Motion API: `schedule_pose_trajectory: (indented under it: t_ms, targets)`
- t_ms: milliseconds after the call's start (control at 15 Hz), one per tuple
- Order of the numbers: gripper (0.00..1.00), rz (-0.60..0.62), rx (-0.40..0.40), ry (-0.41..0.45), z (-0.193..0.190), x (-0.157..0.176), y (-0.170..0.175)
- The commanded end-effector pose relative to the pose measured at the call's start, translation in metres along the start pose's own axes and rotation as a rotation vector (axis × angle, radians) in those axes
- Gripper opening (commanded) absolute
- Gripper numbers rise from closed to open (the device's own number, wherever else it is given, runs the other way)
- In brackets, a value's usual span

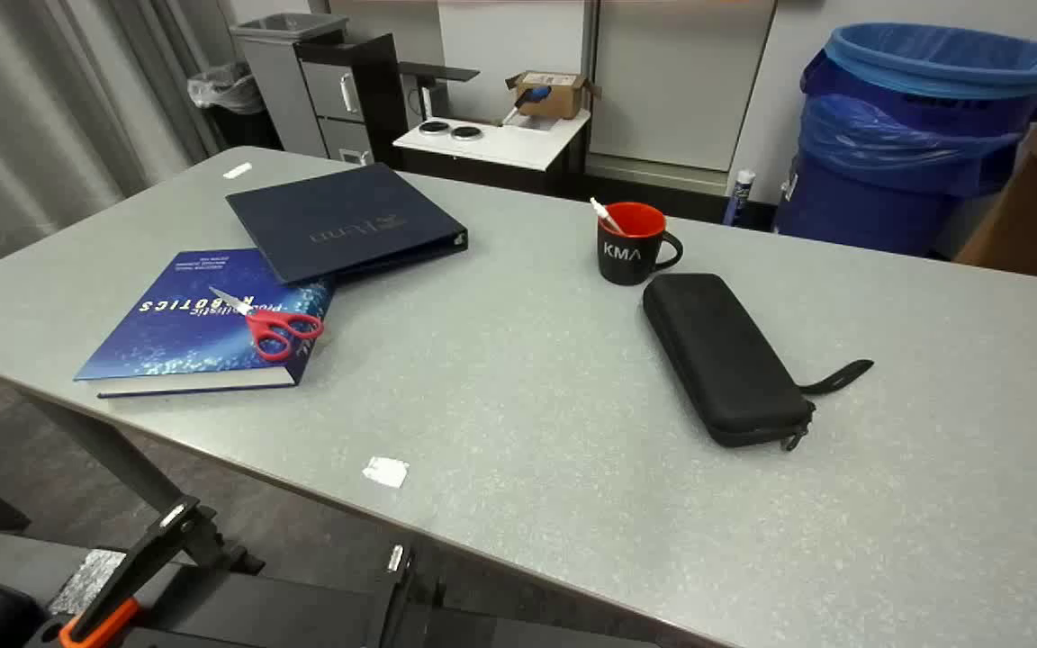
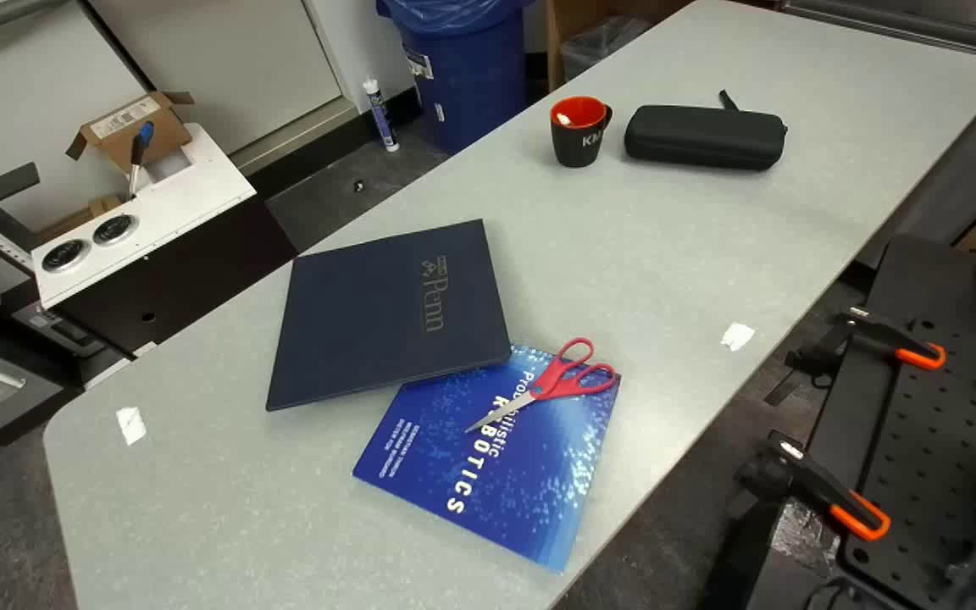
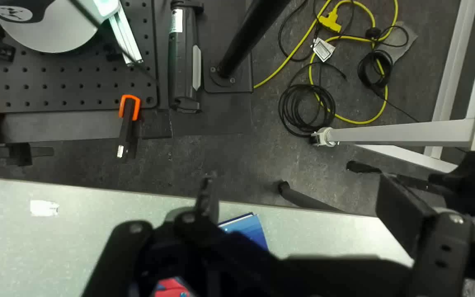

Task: Get the pen in the black mug and put it on the table

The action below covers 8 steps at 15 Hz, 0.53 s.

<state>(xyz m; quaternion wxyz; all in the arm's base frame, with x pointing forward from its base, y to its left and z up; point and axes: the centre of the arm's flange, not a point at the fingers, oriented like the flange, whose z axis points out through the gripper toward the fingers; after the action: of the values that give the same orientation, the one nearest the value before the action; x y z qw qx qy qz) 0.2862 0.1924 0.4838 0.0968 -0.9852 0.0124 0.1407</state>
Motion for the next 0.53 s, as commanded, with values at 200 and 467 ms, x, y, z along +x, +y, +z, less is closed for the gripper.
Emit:
schedule_pose_trajectory:
  t_ms: [200, 467]
  targets:
    - [1.0, 0.044, -0.018, 0.03, -0.006, 0.015, 0.017]
    - [1.0, 0.191, -0.04, 0.147, -0.034, 0.053, 0.08]
